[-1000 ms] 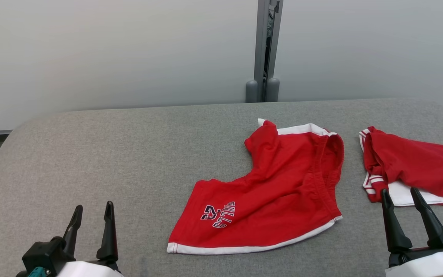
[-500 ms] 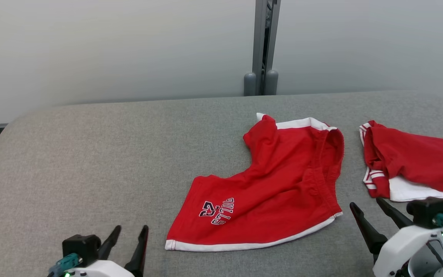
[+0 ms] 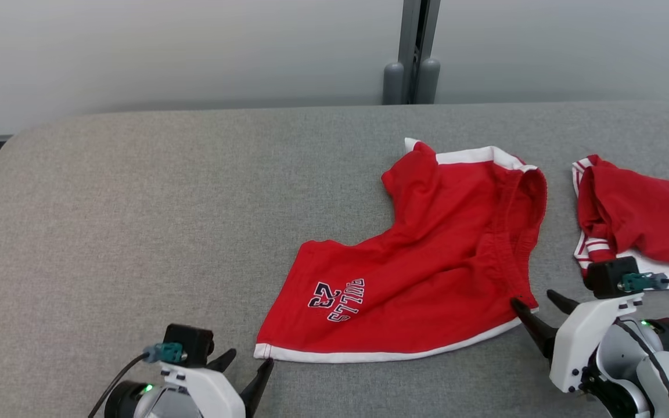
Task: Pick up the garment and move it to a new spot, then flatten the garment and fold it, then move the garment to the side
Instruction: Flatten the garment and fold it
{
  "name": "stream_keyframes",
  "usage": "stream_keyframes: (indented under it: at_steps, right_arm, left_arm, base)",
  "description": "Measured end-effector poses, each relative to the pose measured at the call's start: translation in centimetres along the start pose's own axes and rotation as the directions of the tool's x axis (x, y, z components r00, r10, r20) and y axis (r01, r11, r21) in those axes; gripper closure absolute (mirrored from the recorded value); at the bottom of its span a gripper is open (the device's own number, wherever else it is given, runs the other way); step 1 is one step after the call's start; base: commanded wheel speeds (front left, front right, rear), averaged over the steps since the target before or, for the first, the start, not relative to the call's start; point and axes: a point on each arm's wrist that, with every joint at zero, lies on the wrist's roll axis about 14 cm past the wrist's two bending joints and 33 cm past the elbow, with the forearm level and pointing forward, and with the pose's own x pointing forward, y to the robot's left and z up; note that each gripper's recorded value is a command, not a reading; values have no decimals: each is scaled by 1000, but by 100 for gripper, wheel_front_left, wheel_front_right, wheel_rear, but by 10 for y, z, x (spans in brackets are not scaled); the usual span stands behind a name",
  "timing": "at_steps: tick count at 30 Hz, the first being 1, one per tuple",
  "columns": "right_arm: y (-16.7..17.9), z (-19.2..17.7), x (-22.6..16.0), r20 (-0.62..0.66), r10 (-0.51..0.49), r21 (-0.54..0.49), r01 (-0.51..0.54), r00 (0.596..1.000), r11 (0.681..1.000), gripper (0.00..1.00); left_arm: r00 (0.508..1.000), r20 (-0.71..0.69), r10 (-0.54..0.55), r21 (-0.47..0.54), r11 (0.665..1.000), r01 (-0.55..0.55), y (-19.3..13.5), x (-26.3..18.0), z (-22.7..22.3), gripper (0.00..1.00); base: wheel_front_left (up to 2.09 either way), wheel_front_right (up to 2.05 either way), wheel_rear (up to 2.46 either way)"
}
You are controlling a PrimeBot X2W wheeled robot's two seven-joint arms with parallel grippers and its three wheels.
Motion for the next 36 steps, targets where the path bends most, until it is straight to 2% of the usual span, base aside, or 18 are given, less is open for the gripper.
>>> stream_keyframes:
  at_steps: [6, 16, 17, 18, 19, 20, 21, 27, 36]
  right_arm:
    - [2, -19, 16, -94, 21, 16, -19, 995, 1000, 0]
    - [6, -27, 29, -131, 47, 33, -43, 990, 999, 0]
    - [6, -27, 30, -131, 49, 36, -45, 990, 998, 9]
    - [6, -27, 30, -128, 50, 37, -45, 991, 998, 41]
    - [7, -27, 31, -128, 51, 39, -47, 990, 998, 57]
    - [7, -28, 31, -130, 53, 41, -48, 990, 998, 74]
    - [7, -28, 31, -128, 55, 43, -50, 990, 998, 100]
    - [12, -22, 26, -91, 65, 55, -60, 994, 997, 100]
    - [12, 2, -1, 45, 78, 131, -84, 996, 988, 100]
  left_arm:
    - [998, -61, -12, 22, 1000, 13, 1, 14, -1, 0]
    - [993, -114, -33, 30, 999, 37, 2, 29, -7, 0]
    - [992, -118, -39, 28, 999, 42, 2, 30, -9, 0]
    - [991, -122, -45, 28, 998, 48, 1, 30, -10, 16]
    - [991, -124, -51, 30, 998, 55, 0, 31, -10, 47]
    - [991, -123, -56, 29, 998, 60, -1, 32, -9, 69]
    - [991, -122, -60, 27, 998, 64, -2, 32, -9, 100]
    - [991, -101, -83, 26, 996, 86, -9, 29, -5, 100]
    - [993, 35, -114, 23, 993, 113, -19, 4, 33, 100]
  base:
    - [0, 0, 0]
    - [0, 0, 0]
    - [0, 0, 0]
    - [0, 0, 0]
    - [0, 0, 0]
    - [0, 0, 0]
    - [0, 0, 0]
    - [0, 0, 0]
    - [0, 0, 0]
